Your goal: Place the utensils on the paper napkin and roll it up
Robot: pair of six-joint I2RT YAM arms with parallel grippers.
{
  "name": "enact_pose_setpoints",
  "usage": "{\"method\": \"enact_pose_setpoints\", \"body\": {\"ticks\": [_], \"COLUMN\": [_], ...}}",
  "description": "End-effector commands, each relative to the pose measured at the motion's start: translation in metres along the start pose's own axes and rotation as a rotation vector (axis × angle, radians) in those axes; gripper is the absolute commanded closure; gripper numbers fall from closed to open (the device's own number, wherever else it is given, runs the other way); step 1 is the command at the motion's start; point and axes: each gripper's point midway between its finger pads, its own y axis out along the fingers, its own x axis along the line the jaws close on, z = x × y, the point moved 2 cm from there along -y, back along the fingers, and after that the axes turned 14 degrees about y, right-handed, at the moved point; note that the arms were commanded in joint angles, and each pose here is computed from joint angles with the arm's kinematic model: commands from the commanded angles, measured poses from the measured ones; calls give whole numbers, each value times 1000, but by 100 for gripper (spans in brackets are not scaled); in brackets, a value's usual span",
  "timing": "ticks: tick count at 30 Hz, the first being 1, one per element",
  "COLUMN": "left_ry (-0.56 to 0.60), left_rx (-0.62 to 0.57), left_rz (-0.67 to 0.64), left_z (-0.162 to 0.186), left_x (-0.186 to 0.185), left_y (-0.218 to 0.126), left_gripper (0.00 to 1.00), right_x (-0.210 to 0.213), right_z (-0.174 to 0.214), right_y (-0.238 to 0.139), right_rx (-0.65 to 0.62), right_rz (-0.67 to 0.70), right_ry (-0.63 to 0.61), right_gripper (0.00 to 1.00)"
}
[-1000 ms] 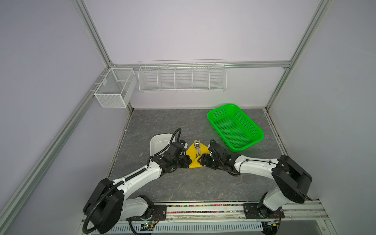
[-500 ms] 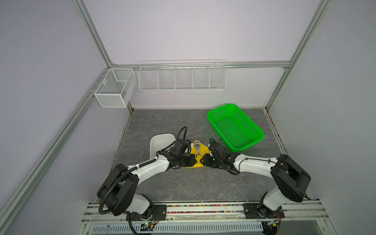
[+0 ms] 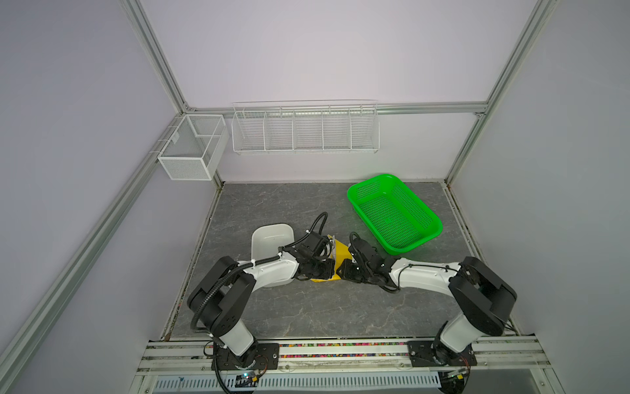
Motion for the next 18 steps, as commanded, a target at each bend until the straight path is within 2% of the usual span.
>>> {"method": "enact_pose_setpoints", "body": {"ticks": [1, 6, 12, 18], "left_ry": [-1, 4, 16, 11], "left_rx": [-20, -2, -11, 8], "left_rz": [-40, -59, -37, -60], "left_z": [-9, -8, -15, -13], "left_x": [3, 7, 2, 6], "left_y": [1, 3, 4, 7], "left_gripper": [98, 97, 97, 97], "right_x": [-8, -27, -10, 0], "right_z": [-4, -9, -11, -15], "right_y": [-3, -12, -17, -10], "right_rx": [-10, -59, -51, -40], "right_rz": [48, 149, 96, 91], "right_ry": [-4, -31, -83, -114], "right_gripper": [66, 66, 67, 74]}}
